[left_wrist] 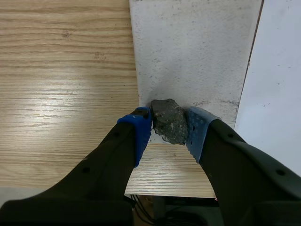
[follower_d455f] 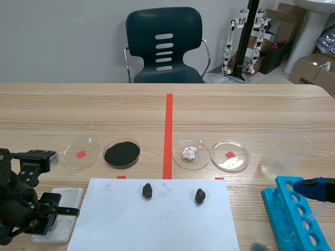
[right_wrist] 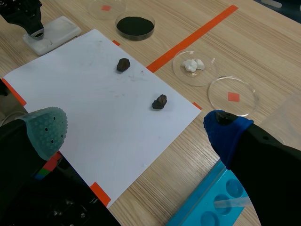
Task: Rub the mineral on the streak plate below the first streak
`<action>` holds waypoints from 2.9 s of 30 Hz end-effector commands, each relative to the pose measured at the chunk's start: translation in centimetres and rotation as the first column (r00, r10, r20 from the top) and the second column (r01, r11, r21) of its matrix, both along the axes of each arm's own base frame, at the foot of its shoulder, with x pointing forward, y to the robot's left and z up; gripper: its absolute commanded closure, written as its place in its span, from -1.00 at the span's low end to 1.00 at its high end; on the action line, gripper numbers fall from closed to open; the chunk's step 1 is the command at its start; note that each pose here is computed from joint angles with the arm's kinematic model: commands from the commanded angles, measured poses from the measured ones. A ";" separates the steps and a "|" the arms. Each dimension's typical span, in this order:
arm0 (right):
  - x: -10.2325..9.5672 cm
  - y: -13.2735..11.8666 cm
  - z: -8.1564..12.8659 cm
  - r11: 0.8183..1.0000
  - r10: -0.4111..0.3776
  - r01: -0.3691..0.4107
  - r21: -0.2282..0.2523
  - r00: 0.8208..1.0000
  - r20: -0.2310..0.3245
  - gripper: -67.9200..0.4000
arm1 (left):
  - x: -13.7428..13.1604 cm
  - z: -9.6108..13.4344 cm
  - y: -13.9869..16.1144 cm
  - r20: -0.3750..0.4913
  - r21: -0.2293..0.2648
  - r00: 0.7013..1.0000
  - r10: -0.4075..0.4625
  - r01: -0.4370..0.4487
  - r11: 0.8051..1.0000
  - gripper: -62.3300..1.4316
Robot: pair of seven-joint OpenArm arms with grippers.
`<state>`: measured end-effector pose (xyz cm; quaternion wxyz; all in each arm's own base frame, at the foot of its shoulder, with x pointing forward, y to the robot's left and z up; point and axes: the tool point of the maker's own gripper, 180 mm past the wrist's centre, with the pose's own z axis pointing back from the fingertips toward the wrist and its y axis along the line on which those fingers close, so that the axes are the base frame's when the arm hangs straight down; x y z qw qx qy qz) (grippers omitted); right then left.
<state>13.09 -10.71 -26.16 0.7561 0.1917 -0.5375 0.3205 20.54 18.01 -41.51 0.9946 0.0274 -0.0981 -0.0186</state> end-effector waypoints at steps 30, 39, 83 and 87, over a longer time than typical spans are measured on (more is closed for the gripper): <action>0.3 0.1 0.6 1.000 -0.004 0.004 0.020 1.000 0.021 -0.78 | 0.1 -0.2 -2.0 0.010 -0.094 0.999 -0.031 0.032 0.995 0.60; 0.3 0.1 0.6 1.000 -0.004 0.004 0.020 1.000 0.021 -0.78 | 0.0 -0.2 -1.6 0.003 -0.072 0.999 -0.035 0.036 0.997 0.60; 0.3 0.1 0.6 1.000 -0.004 0.004 0.020 1.000 0.021 -0.78 | 0.4 0.6 3.8 0.035 0.196 0.997 0.063 -0.069 0.978 0.64; 0.3 0.1 0.6 1.000 -0.004 0.004 0.020 1.000 0.021 -0.78 | 1.0 1.5 5.2 0.084 0.243 0.993 0.089 -0.107 0.964 0.64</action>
